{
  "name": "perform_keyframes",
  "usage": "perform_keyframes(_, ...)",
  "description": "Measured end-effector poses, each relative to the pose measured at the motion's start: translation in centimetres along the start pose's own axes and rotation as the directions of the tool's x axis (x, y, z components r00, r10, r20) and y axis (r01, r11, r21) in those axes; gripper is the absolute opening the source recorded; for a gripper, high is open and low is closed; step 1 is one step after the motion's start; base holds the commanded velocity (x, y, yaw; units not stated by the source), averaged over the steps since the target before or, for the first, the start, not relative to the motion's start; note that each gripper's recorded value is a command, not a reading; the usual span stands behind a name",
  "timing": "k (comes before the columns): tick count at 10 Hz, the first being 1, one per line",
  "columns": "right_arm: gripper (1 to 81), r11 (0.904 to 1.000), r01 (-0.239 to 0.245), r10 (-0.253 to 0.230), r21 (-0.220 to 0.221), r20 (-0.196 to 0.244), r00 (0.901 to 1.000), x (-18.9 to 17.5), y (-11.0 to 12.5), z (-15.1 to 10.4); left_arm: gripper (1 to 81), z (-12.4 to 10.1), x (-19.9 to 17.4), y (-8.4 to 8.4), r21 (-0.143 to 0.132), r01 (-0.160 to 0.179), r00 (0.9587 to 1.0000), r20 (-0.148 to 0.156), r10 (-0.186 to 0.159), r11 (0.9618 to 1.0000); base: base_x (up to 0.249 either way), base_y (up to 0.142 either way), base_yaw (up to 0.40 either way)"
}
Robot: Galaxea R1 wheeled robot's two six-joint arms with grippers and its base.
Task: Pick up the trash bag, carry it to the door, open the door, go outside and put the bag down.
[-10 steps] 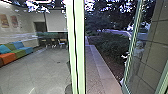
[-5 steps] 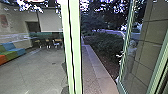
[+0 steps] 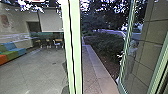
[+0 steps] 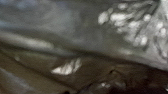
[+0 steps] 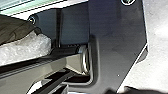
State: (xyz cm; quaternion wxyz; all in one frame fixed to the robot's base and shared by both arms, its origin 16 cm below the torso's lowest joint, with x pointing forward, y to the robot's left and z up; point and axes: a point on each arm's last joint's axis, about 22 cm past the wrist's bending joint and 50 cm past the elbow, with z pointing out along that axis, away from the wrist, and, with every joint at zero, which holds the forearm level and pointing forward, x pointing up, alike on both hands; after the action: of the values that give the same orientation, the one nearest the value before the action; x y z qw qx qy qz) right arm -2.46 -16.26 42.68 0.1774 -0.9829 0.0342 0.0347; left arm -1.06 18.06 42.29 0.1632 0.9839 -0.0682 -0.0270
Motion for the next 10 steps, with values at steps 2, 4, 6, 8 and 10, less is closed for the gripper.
perform_keyframes(2, 81.1, 1.0, 0.0, 0.0, 0.0, 0.0, 1.0, 0.0, 0.0, 0.0, 1.0, 0.0, 0.0, 0.1, -0.001, 0.0, 1.0, 0.0, 0.0, 1.0, 0.0, -0.032, 0.0)
perform_keyframes(4, 81.1, 1.0, 0.0, 0.0, 0.001, 0.0, 1.0, -0.1, 0.0, 0.0, 1.0, 0.0, 0.0, 0.1, 0.0, -0.001, 1.0, -0.003, 0.001, 1.0, 0.0, -0.077, 0.0)
perform_keyframes(6, 81.1, 1.0, 0.001, -0.001, 0.003, -0.001, 1.0, 0.0, -0.3, 0.1, 1.0, 0.0, 0.0, 0.1, 0.0, 0.0, 1.0, -0.002, 0.0, 1.0, 0.0, -0.086, 0.0)
perform_keyframes(8, 81.1, 0.9999, 0.002, -0.002, 0.015, 0.003, 1.0, -0.3, -1.1, 0.3, 1.0, -0.1, 0.1, -0.4, 0.009, 0.0, 1.0, -0.004, 0.0, 1.0, 0.0, -0.086, 0.0)
perform_keyframes(10, 81.1, 1.0, -0.001, 0.001, -0.005, -0.002, 1.0, -0.1, 0.2, 0.0, 1.0, 0.2, 0.2, 0.8, -0.01, -0.001, 1.0, -0.006, 0.001, 0.9999, 0.0, -0.098, 0.0)
